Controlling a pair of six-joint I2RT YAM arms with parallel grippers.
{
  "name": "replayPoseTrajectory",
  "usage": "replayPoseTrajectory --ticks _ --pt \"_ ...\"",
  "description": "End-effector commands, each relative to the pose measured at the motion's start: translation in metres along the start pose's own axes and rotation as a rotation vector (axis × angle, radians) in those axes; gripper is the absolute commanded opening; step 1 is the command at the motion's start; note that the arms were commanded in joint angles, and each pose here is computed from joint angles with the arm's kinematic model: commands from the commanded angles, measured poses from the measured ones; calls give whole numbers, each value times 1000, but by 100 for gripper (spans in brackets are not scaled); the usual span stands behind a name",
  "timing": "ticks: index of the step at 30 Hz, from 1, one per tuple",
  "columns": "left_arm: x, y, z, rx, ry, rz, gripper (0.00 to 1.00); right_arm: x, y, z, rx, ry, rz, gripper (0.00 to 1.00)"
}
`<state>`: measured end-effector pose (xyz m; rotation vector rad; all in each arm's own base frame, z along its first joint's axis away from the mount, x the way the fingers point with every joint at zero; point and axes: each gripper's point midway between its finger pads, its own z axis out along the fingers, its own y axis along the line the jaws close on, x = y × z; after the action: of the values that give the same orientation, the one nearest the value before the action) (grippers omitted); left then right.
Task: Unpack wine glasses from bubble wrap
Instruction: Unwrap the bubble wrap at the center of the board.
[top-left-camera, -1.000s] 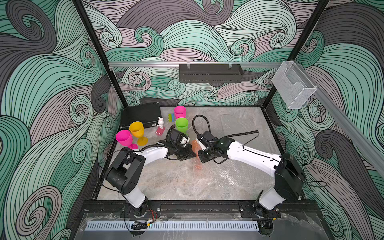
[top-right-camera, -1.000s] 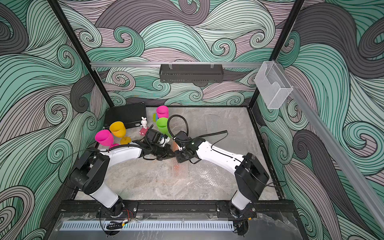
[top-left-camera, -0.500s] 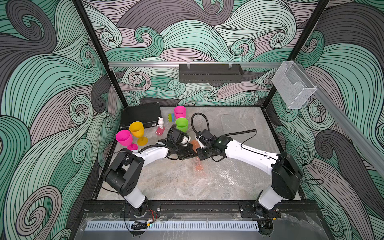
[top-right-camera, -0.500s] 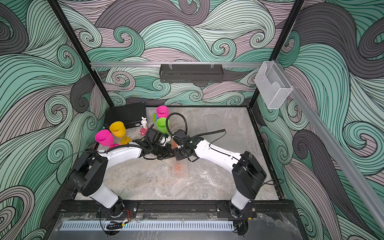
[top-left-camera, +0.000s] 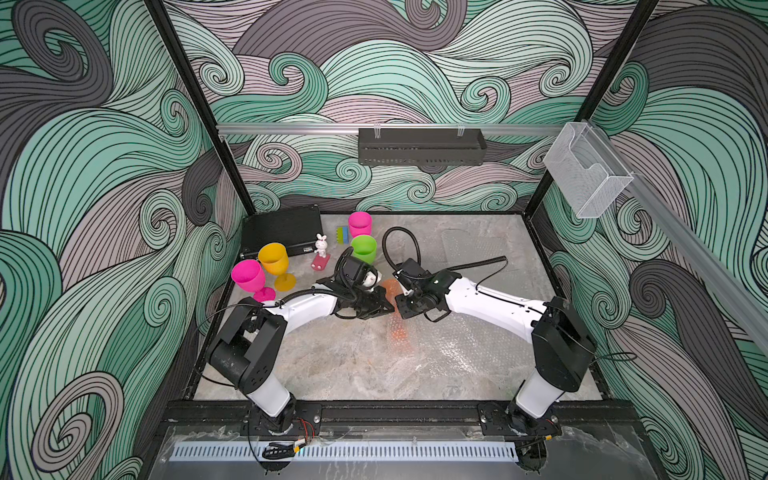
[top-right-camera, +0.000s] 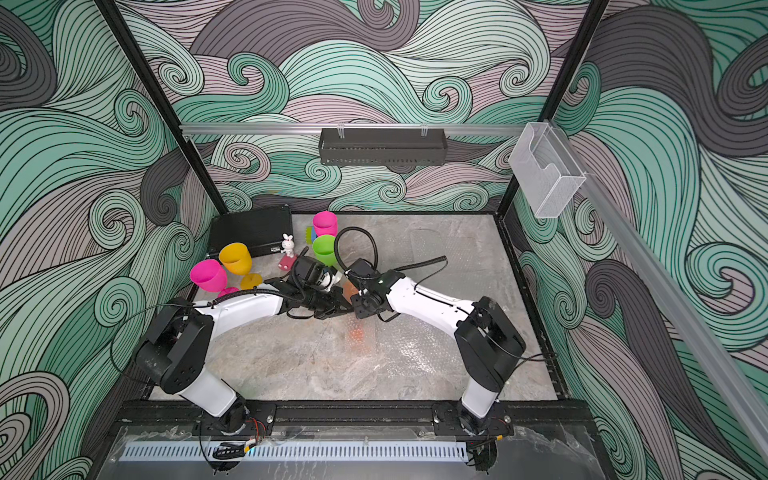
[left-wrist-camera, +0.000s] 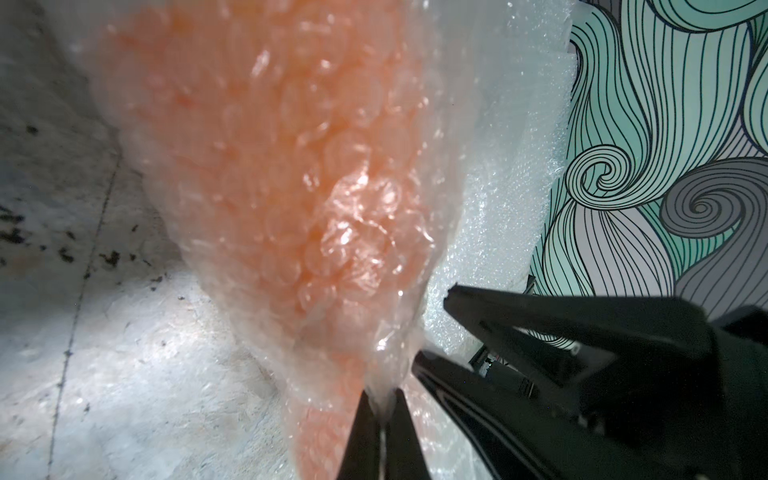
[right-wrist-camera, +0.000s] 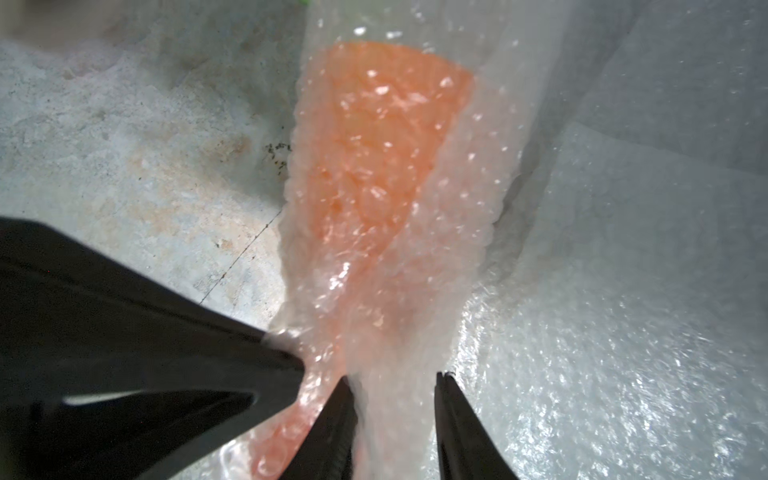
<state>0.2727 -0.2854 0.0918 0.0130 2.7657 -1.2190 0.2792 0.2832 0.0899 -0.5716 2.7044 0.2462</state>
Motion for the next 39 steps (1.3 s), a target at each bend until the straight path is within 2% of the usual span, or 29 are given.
replayPoseTrajectory --ticks 1,15,23,28,39 --pt "-6 -18 -8 25 -24 48 3 -7 -4 5 23 -8 -8 35" --pt "-6 -18 -5 22 -16 46 3 -1 9 12 19 0 -27 37" --pt "-4 -18 -3 21 -8 49 3 -29 -2 6 79 -91 -23 38" --pt "-3 -18 -2 22 -1 51 2 -49 3 1 34 -160 2 38" --pt "-3 -18 0 22 2 50 1 -35 7 17 3 -134 27 38"
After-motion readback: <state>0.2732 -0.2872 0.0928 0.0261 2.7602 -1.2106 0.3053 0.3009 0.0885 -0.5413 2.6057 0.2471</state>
